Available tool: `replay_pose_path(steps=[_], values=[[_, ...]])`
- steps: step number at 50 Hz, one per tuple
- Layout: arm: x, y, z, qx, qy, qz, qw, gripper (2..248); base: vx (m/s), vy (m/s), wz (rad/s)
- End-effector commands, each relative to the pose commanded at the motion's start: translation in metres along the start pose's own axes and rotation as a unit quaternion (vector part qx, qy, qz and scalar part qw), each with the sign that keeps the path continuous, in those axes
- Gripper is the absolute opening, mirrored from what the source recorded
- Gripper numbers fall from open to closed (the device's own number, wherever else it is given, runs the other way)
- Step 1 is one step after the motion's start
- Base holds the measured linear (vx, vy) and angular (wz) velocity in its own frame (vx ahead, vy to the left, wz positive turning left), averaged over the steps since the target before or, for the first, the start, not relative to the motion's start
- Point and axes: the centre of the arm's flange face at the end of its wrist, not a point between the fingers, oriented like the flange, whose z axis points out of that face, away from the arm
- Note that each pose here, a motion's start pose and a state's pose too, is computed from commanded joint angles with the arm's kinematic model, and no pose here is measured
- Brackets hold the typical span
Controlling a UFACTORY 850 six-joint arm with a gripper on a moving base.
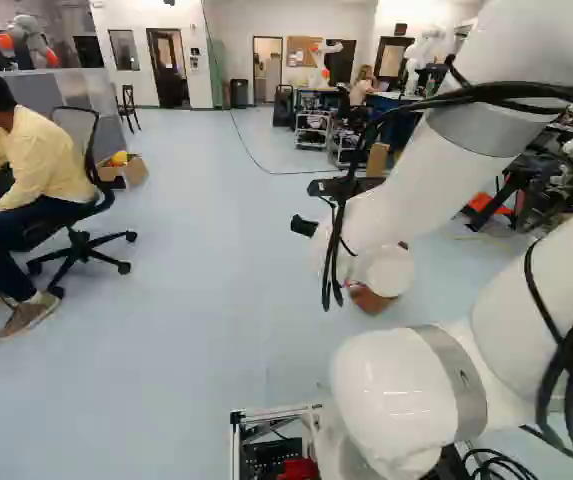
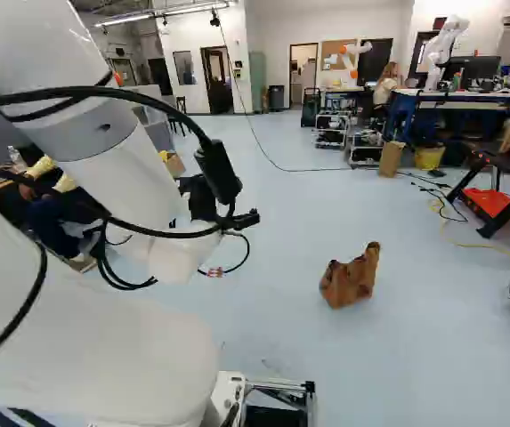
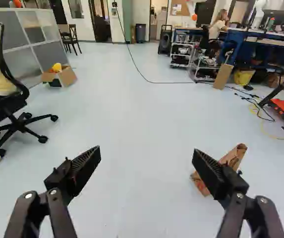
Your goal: Pick up the grocery bag from the ground
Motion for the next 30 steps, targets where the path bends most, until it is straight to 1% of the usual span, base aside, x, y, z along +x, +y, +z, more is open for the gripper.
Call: replay_pose_path(steps=[30], values=[[0.0000, 0.0000, 0.0000, 0.000, 0.000, 0.000, 1.0000, 247, 0.000, 0.000, 0.000]])
